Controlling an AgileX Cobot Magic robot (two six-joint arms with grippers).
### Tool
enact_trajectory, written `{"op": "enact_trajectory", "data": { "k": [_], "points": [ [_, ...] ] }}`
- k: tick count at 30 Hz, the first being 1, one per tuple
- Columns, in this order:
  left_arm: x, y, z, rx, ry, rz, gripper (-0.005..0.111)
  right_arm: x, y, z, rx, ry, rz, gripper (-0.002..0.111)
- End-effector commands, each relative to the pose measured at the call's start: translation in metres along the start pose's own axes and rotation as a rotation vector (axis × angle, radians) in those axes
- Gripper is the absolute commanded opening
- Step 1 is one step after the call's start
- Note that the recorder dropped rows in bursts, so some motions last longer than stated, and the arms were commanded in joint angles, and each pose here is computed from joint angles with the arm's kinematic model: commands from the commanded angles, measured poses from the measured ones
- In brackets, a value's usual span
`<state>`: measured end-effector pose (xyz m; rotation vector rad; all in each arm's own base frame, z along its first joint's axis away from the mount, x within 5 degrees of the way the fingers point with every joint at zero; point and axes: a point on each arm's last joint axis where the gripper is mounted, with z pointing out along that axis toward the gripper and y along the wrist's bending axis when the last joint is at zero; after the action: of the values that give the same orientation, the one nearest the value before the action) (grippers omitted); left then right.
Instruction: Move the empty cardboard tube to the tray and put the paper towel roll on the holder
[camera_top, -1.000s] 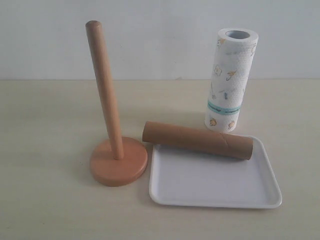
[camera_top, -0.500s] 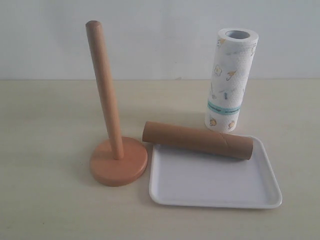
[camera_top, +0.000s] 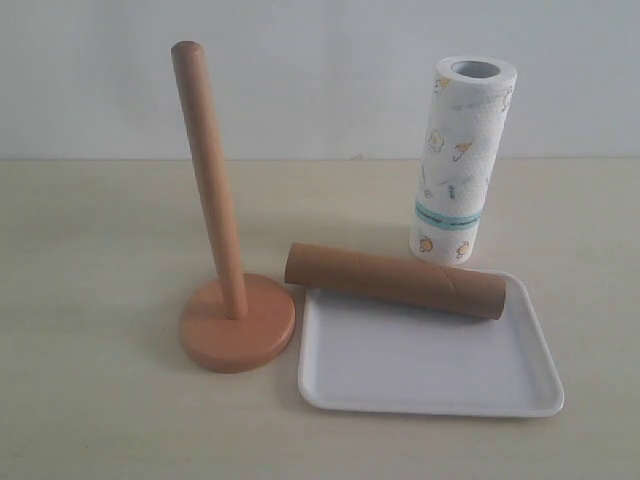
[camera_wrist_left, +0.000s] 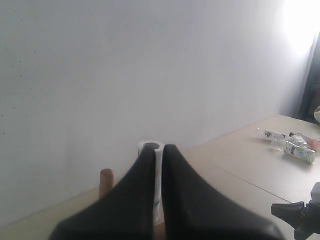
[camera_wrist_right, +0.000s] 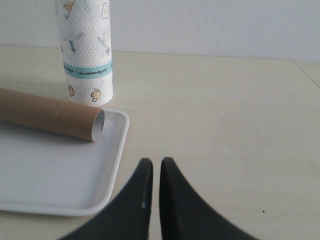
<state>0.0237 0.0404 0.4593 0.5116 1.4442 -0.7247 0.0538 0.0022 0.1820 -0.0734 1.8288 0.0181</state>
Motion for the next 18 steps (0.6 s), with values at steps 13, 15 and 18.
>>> {"op": "enact_trajectory", "data": {
  "k": [13, 15, 18],
  "points": [
    [0.06, -0.017, 0.033, -0.263, -0.131, 0.206, 0.004, -0.001, 0.0, 0.0, 0.004, -0.014, -0.008, 0.005],
    [0.084, -0.017, 0.041, -0.323, -0.191, 0.19, 0.004, -0.001, 0.0, 0.0, 0.004, -0.014, -0.008, 0.005],
    [0.122, -0.003, 0.049, -0.473, -0.148, 0.0, 0.004, -0.001, 0.0, 0.0, 0.004, -0.014, -0.008, 0.005]
  ]
}}
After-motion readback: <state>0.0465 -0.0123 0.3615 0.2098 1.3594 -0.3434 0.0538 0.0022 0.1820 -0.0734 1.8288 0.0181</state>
